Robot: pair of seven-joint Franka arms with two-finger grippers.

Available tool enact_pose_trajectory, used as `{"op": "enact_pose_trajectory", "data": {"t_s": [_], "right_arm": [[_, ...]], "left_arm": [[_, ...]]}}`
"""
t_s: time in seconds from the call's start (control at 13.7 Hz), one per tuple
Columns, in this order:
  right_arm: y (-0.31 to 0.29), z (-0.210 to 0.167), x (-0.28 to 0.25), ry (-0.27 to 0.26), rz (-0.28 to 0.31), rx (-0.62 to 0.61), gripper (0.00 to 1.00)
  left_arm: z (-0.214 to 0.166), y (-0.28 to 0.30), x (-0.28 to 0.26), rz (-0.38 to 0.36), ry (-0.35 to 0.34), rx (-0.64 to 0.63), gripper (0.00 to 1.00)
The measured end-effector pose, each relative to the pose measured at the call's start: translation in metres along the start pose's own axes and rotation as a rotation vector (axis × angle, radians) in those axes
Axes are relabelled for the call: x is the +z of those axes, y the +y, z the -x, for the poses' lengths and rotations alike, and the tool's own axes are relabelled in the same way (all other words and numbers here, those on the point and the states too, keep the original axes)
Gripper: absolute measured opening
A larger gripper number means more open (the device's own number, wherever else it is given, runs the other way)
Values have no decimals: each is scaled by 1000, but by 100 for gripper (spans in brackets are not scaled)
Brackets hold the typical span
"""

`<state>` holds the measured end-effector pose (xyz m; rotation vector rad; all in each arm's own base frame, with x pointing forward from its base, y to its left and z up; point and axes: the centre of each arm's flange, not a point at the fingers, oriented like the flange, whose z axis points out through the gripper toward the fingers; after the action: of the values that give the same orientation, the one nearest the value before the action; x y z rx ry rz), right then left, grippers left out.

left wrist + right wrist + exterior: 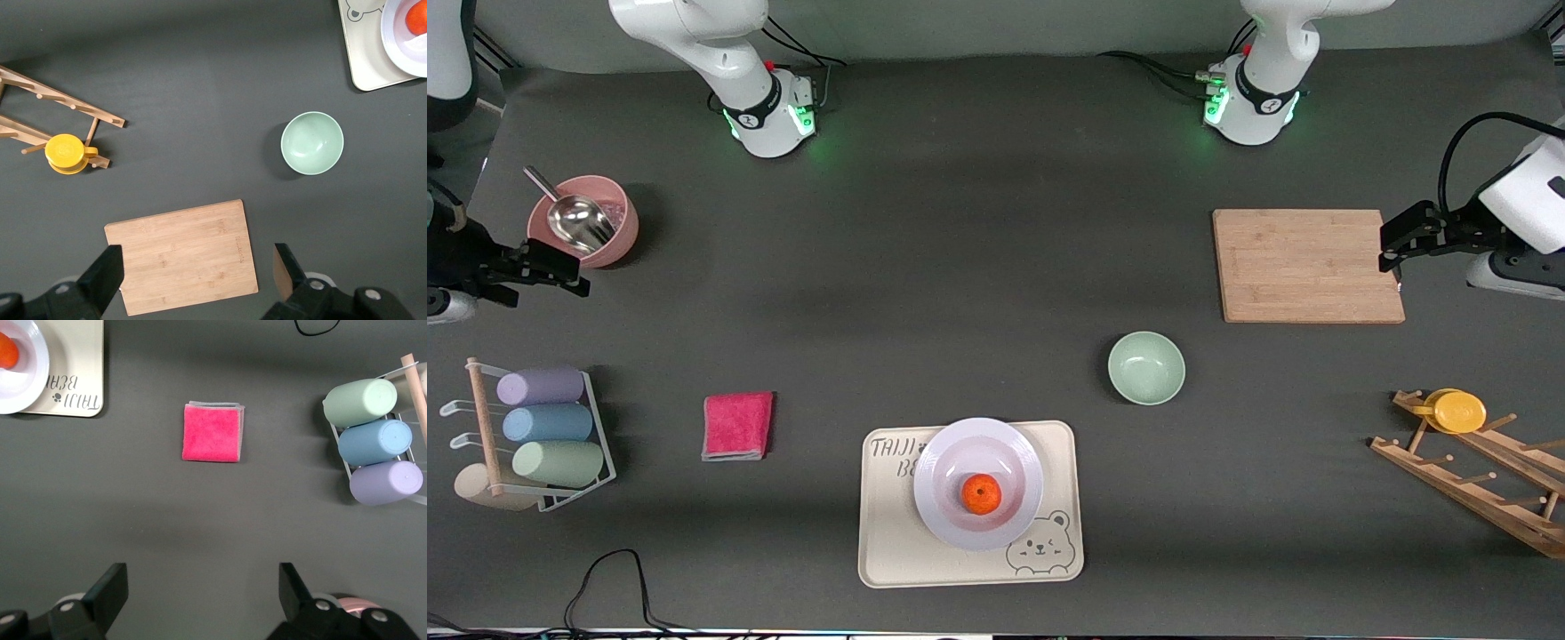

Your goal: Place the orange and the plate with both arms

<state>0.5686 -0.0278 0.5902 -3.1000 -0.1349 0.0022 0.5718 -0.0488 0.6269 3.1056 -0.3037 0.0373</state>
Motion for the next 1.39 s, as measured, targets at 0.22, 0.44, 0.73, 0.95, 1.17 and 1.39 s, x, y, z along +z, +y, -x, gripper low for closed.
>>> {"op": "enact_pose_trajectory", "data": {"t_s": [0.22, 0.44, 0.73, 0.95, 1.17, 1.39], "right_arm": [[-2, 2, -3, 1, 12, 1, 100], [1, 3, -4, -5, 23, 4, 100], [1, 8, -8, -11, 23, 29, 100], [2, 10, -8, -22, 30, 46, 100], [3, 10, -8, -24, 41, 46, 100], [4, 10, -9, -24, 42, 50, 100]], "left_arm": [[1, -9, 0, -1, -1, -15, 100], [4, -23, -1, -3, 1, -39, 100], [18, -35, -12, -5, -11, -63, 100], [22, -35, -15, -11, -8, -65, 100], [23, -37, -13, -27, -13, -65, 100], [20, -40, -5, -54, -17, -64, 100]]}}
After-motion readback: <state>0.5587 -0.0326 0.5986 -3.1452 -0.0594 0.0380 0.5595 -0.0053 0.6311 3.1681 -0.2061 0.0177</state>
